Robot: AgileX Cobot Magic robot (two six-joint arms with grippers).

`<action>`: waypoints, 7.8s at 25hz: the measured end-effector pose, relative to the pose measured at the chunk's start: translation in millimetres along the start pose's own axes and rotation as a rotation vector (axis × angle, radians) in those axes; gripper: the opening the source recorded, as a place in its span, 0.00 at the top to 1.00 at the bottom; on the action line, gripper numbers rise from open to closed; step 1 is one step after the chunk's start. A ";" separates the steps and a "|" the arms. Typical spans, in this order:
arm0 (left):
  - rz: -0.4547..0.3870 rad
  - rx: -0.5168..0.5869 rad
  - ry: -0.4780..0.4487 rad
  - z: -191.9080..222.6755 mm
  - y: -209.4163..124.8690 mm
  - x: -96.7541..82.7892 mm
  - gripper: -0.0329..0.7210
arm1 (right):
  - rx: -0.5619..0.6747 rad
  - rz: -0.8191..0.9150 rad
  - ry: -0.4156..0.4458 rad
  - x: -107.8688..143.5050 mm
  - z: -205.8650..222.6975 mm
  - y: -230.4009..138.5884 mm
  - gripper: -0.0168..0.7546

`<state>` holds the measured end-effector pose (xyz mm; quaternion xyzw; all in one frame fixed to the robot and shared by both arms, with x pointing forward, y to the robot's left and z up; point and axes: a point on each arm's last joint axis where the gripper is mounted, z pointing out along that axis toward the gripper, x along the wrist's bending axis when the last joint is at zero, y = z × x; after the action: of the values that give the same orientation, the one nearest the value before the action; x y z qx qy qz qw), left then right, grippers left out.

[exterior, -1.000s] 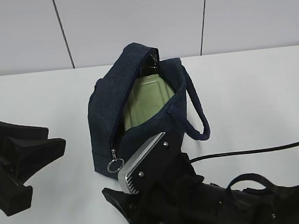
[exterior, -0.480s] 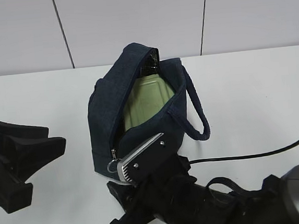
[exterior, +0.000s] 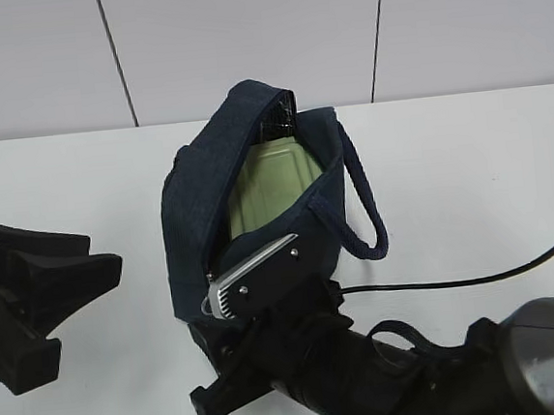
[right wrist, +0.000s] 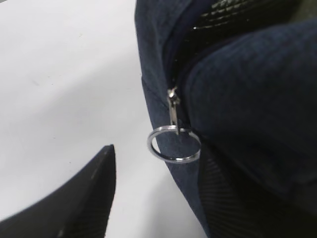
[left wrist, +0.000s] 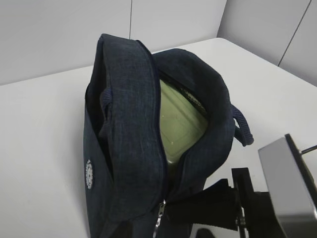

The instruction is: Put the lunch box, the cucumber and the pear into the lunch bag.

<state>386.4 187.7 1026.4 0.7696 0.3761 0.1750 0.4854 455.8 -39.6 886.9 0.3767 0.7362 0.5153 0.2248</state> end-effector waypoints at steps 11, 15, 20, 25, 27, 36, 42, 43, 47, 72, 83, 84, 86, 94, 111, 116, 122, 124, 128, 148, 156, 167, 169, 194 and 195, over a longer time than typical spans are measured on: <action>0.000 0.000 0.000 0.0 0.0 0.0 0.64 | -0.017 -0.020 0.032 5.9 12.0 2.3 0.43; 0.000 0.000 -0.001 0.0 0.0 -0.1 0.64 | -0.013 -0.027 0.038 6.6 13.5 0.6 0.43; 0.000 0.000 -0.001 0.0 0.0 -0.1 0.64 | -0.009 -0.029 0.039 6.7 14.1 -0.6 0.43; 0.000 0.000 -0.001 0.0 0.0 -0.1 0.64 | -0.005 -0.023 0.032 6.0 14.2 -1.0 0.43; -0.001 0.000 -0.001 0.0 0.0 -0.1 0.64 | -0.003 -0.018 0.027 5.6 14.2 -1.2 0.45; -0.001 0.000 -0.001 0.0 0.0 -0.1 0.64 | -0.002 -0.007 0.016 4.6 14.2 -1.3 0.62; -0.001 0.000 -0.001 0.0 0.0 -0.1 0.64 | 0.001 0.027 -0.026 0.7 14.3 -1.5 0.80; -0.002 0.000 -0.001 0.0 0.0 -0.1 0.64 | 0.002 0.030 -0.034 0.0 14.3 -1.5 0.84; -0.002 0.000 -0.001 0.0 0.0 -0.1 0.64 | 0.002 0.025 -0.041 -0.6 14.2 -1.6 0.98; -0.004 0.000 -0.001 0.0 0.0 -0.1 0.64 | 0.094 -0.083 0.031 6.3 -16.7 40.9 0.98; -0.004 0.000 -0.001 0.0 0.0 -0.1 0.64 | 0.040 -0.115 0.007 3.7 -29.9 63.2 0.98; -0.004 0.000 -0.001 0.0 0.0 -0.1 0.64 | 0.039 -0.118 0.008 4.0 -29.6 64.6 0.98; -0.004 0.000 -0.002 0.0 0.0 -0.2 0.64 | 0.026 -0.122 0.009 5.2 -27.9 69.7 0.98; -0.036 -0.004 -0.007 0.2 0.3 -0.6 0.64 | 0.021 -0.134 0.004 7.0 -24.4 79.5 0.98; -0.117 0.033 -0.190 21.4 -13.3 39.7 0.64 | 0.040 -0.143 0.005 6.9 -24.5 77.8 0.98; 0.012 0.053 -0.211 34.9 -25.3 54.6 0.64 | 0.040 -0.144 0.005 6.9 -24.5 77.8 0.98; -0.023 0.089 -0.232 60.0 -40.3 59.4 0.64 | 0.045 -0.145 0.008 7.3 -24.3 77.7 0.98; -0.057 0.099 -0.237 65.6 -43.2 59.6 0.64 | 0.049 -0.145 0.010 7.4 -24.4 77.3 0.98; -0.060 0.113 -0.246 77.5 -40.8 64.4 0.64 | 0.051 -0.145 0.010 7.5 -24.4 77.2 0.98; 0.032 0.156 -0.318 125.2 -26.1 73.7 0.64 | 0.041 -0.133 0.020 10.1 -21.8 85.6 0.98; 0.062 0.193 -0.315 136.1 -28.6 67.7 0.91 | 0.065 -0.125 0.027 10.8 -21.8 83.9 0.98; 0.109 0.230 -0.309 135.6 -32.8 68.5 0.95 | 0.045 -0.115 -0.010 6.9 -30.1 95.3 0.98; 0.110 0.233 -0.304 134.5 -33.5 68.4 0.95 | 0.031 -0.122 -0.024 6.0 -32.7 102.1 0.98; 0.116 0.249 -0.273 122.9 -38.5 65.3 0.95 | 0.016 0.139 -0.137 -72.8 -22.5 173.4 0.98; 0.116 0.249 -0.273 122.7 -38.5 65.2 0.95 | 0.017 0.161 -0.135 -80.2 -22.8 176.6 0.98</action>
<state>491.3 170.4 928.9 0.8607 0.2805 0.0486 0.4221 545.8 -83.4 1054.6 0.4703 0.6910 0.4990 0.2287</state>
